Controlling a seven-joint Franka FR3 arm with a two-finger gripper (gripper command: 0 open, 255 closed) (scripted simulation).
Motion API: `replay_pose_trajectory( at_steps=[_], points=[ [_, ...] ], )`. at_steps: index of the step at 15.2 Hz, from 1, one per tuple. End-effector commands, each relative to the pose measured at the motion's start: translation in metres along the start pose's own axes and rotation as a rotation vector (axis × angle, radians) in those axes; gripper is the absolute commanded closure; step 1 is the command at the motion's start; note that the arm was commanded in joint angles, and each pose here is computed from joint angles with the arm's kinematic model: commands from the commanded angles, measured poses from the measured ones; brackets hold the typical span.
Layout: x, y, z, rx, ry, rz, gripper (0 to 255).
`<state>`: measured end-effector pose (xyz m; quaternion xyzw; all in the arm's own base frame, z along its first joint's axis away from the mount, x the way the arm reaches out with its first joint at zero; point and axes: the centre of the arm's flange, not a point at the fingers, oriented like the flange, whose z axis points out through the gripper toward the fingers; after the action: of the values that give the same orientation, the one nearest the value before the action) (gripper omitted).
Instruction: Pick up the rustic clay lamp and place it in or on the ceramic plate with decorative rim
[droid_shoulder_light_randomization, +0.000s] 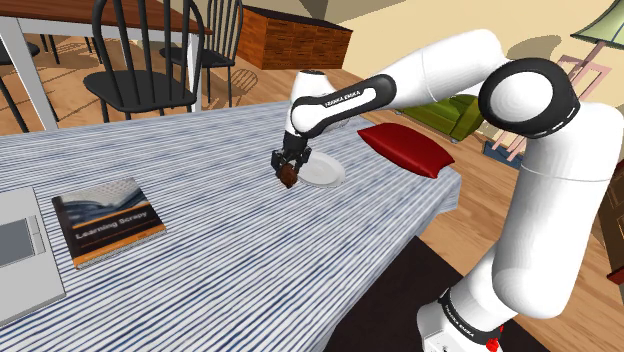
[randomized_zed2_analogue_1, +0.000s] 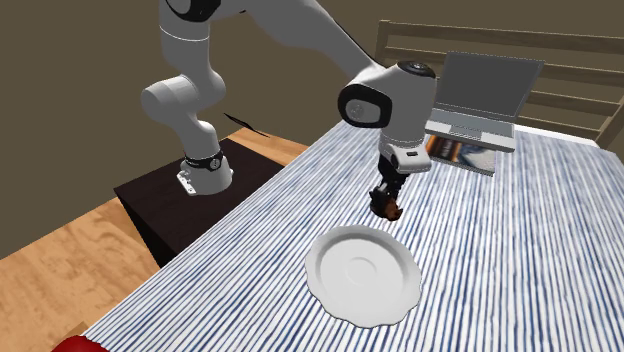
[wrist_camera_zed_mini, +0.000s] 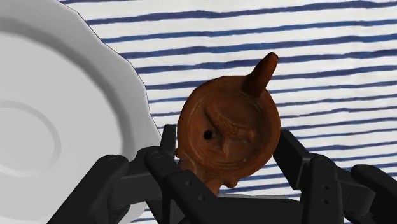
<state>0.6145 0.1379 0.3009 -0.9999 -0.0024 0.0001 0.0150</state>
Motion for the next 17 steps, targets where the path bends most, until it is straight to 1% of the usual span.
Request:
replay_pose_trajectory(
  at_steps=[1, 10, 17],
  points=[
    [0.000, -0.001, -0.011, 0.000, 0.000, 0.000, 255],
    [0.000, -0.002, -0.058, 0.000, 0.000, 0.000, 255],
    [0.019, 0.088, -0.064, 0.000, 0.000, 0.000, 255]
  ],
)
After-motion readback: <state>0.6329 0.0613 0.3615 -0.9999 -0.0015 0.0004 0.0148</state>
